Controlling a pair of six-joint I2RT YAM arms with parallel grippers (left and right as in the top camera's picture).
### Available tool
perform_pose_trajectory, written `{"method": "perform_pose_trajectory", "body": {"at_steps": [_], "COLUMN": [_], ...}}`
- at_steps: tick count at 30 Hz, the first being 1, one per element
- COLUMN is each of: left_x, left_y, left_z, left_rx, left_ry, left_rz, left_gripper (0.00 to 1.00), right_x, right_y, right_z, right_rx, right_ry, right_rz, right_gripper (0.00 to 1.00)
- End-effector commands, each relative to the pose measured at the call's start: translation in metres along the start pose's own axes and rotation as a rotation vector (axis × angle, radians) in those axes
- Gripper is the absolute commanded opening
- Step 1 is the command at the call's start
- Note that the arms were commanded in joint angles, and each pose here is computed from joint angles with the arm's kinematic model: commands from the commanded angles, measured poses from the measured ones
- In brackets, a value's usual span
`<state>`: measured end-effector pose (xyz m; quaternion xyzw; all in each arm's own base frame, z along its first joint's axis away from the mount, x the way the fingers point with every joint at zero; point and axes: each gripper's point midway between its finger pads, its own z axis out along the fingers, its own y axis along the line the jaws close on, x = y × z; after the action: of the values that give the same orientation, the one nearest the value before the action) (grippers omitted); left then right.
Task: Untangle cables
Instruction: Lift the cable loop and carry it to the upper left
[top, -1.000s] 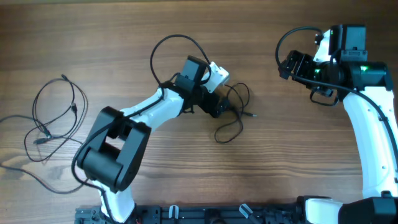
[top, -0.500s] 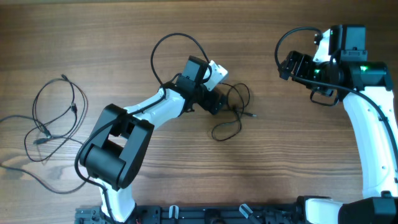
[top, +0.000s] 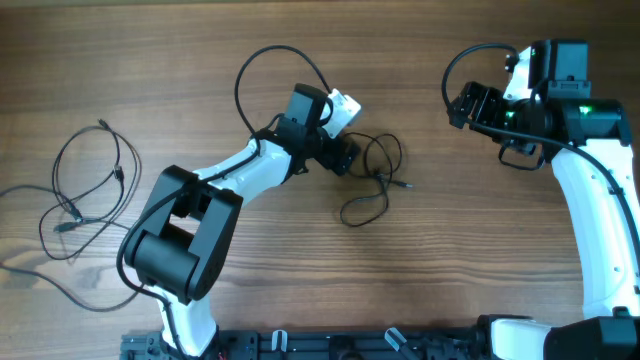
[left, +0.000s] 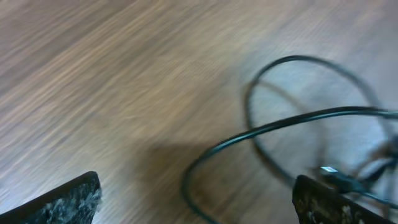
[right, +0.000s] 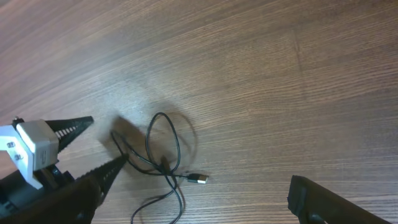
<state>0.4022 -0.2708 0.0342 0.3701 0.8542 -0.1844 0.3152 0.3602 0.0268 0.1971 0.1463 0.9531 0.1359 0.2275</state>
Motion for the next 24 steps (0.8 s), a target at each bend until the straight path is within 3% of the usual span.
{"method": "perform_pose_trajectory", "body": {"at_steps": [1,9,10,11,12,13,14,18,24], "left_x": [0.006,0.022,0.021,0.02,0.019,0.016,0.016,-0.009,-0.099], "left_y": [-0.018,-0.016,-0.016,-0.015,-0.015,-0.015,-0.014,0.009,0.037], "left_z": [0.006,0.023,0.023,0.023,0.023,0.023,0.023,0.006,-0.082], "left_rx": [0.109,0.116,0.114,0.114,0.112,0.11,0.109,-0.038,-0.29], "left_ry": [-0.003,0.023,0.019,0.015,0.009,0.001,-0.003,-0.053,-0.302], "left_rz": [0.014,0.004,0.005,0.007,0.009,0.012,0.013,-0.003,0.048], "left_gripper": [1.0,1.0,0.91,0.76,0.52,0.09,0.04,0.04,0.04], "right_x": [0.0,0.0,0.0,0.0,0.0,0.0,0.0,0.002,0.001], "right_y": [-0.001,-0.002,-0.002,-0.002,-0.002,-0.002,-0.002,-0.003,-0.006], "right_z": [0.004,0.004,0.004,0.004,0.004,0.004,0.004,0.003,0.003], "right_rx": [0.005,0.006,0.006,0.006,0.006,0.006,0.006,0.014,0.028], "right_ry": [0.009,0.01,0.01,0.01,0.01,0.01,0.011,0.018,0.011], "right_rz": [-0.016,-0.016,-0.016,-0.016,-0.016,-0.016,-0.016,-0.015,-0.015], "right_gripper": [1.0,1.0,1.0,1.0,1.0,1.0,1.0,1.0,1.0]}}
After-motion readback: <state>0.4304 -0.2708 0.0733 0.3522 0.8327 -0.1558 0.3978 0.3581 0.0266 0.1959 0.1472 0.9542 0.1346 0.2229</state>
